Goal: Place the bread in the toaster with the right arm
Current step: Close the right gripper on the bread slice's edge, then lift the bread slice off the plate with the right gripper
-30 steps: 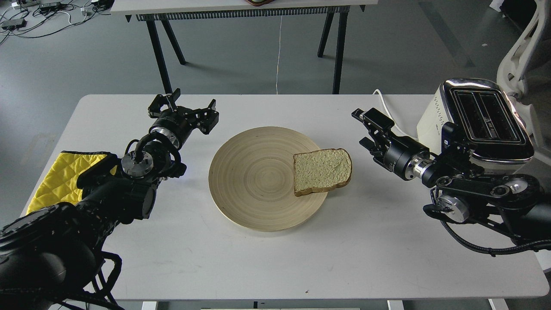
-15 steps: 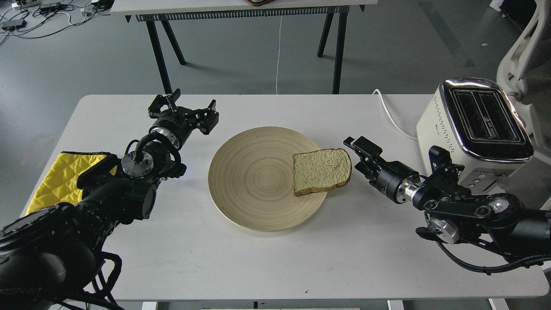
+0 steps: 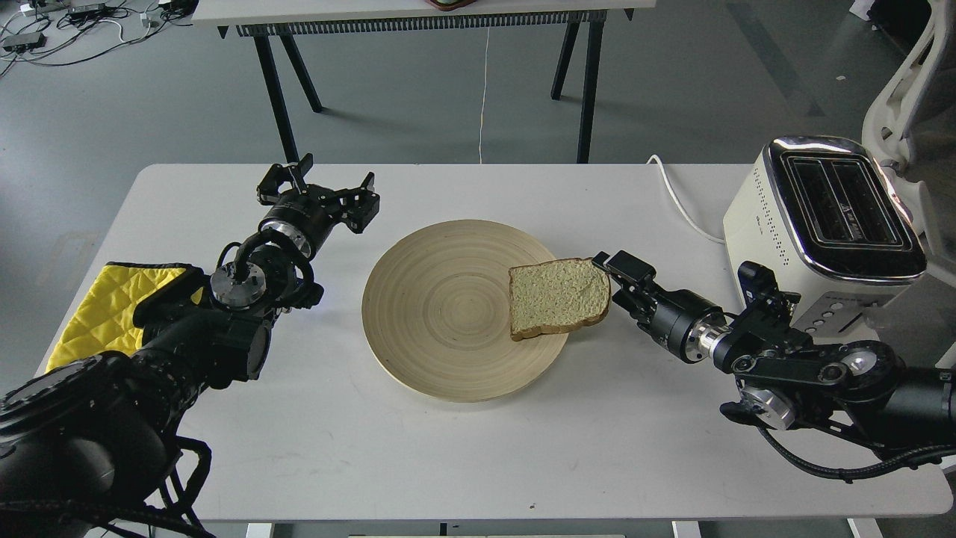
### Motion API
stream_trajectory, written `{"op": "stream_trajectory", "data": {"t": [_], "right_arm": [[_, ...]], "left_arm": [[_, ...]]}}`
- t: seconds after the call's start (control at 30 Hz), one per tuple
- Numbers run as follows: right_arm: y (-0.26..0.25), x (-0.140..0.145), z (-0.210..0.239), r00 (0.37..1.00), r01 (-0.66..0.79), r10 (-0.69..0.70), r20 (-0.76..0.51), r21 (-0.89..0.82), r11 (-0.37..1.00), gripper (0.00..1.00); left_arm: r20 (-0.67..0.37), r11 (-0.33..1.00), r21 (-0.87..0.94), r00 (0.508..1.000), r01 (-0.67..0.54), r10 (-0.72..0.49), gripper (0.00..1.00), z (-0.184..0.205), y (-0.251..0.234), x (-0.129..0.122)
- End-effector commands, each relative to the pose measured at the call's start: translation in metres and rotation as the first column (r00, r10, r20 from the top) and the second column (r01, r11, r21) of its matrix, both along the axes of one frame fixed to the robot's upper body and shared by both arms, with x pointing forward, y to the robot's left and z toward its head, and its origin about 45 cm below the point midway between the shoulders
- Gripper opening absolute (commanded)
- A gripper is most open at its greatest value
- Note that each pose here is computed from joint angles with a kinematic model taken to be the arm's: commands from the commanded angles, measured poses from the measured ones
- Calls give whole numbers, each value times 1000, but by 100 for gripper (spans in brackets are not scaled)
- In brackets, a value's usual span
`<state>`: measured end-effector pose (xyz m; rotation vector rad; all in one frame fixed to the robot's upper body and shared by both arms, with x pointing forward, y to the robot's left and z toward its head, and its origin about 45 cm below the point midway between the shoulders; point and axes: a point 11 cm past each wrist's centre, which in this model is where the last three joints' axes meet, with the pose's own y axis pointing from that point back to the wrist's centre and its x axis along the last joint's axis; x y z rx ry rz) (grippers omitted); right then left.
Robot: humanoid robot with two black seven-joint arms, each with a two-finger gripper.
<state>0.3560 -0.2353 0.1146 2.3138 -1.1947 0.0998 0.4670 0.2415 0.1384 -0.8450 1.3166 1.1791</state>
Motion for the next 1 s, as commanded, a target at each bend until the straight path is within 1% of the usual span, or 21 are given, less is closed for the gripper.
{"op": "stream_trajectory", "data": {"t": [0.0,0.3,0.37,0.7,0.83,0.97], "right_arm": [[1,0,0,1000,-1,1,-1,1,1000,74],[3,-3,-1,1000,-25,25,3,-6,1000,61],[3,-3,-1,1000,-22,22,2,-4,1000,61],[6,-5,-3,1000,-29,29,-4,0,1000,45],[7,-5,-2,1000,-29,29,-3,3,1000,31],[7,-4,-2,1000,-27,27,-3,5,1000,25]], "left_arm": [[-2,1000,0,1000,0,0,100,-1,0,-1],[0,1000,1,1000,1,-1,100,0,0,0],[0,1000,0,1000,0,0,100,0,0,0],[0,1000,0,1000,0,0,100,0,0,0],[0,1000,0,1000,0,0,100,0,0,0],[0,1000,0,1000,0,0,100,0,0,0]]}}
